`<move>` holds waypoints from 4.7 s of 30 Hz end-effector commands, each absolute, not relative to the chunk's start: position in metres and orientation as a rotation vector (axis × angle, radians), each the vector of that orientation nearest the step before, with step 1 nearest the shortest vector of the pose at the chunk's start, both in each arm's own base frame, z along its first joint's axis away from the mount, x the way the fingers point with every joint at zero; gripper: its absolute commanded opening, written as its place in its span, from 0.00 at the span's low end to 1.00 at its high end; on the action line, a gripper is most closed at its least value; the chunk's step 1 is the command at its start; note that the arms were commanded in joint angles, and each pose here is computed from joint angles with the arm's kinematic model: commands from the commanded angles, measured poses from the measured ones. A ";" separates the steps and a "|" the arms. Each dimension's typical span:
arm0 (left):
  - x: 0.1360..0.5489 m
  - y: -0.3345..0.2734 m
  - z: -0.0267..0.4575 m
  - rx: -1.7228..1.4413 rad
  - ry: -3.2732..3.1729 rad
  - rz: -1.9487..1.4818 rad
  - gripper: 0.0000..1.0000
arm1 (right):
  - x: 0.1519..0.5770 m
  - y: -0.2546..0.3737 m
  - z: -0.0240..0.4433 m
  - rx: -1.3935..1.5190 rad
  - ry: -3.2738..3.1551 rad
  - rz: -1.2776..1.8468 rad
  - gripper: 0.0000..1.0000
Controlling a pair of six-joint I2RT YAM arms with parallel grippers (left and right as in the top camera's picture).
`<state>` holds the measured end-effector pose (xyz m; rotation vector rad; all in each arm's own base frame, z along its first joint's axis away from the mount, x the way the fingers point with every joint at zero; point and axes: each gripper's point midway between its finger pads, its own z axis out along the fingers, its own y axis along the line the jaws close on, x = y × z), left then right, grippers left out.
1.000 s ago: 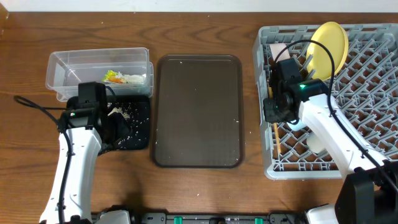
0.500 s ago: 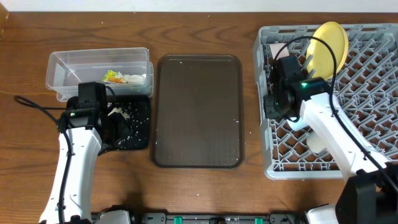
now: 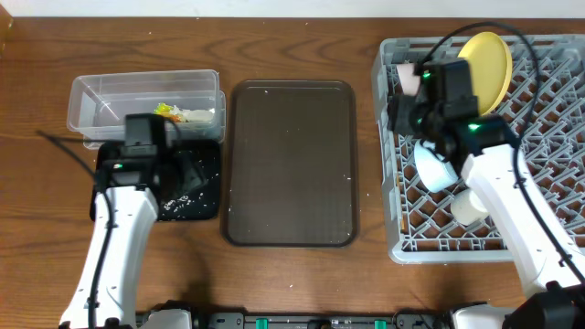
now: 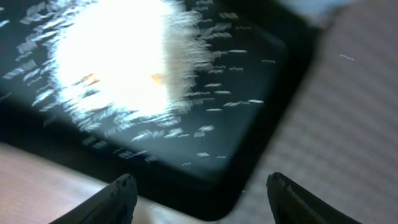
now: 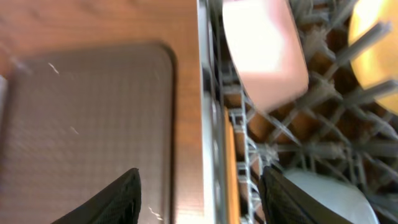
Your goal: Sort waste into correct bins and load items into the dishwasher rack
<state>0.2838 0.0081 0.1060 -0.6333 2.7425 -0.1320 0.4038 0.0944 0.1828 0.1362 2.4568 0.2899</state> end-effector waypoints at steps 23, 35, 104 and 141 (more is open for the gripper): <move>0.227 -0.027 0.148 -0.202 2.743 -0.175 0.74 | 0.314 0.041 0.174 0.151 2.658 0.052 0.99; 0.197 -0.017 0.204 -0.175 2.307 -0.177 0.90 | 0.265 0.052 0.195 0.068 2.275 0.145 0.99; 0.194 -0.017 0.204 -0.175 2.306 -0.177 0.94 | 0.247 -0.010 0.172 0.017 1.585 -0.075 0.99; 0.194 -0.017 0.204 -0.175 2.306 -0.177 0.94 | 0.246 -0.005 0.157 -0.037 1.644 -0.072 0.99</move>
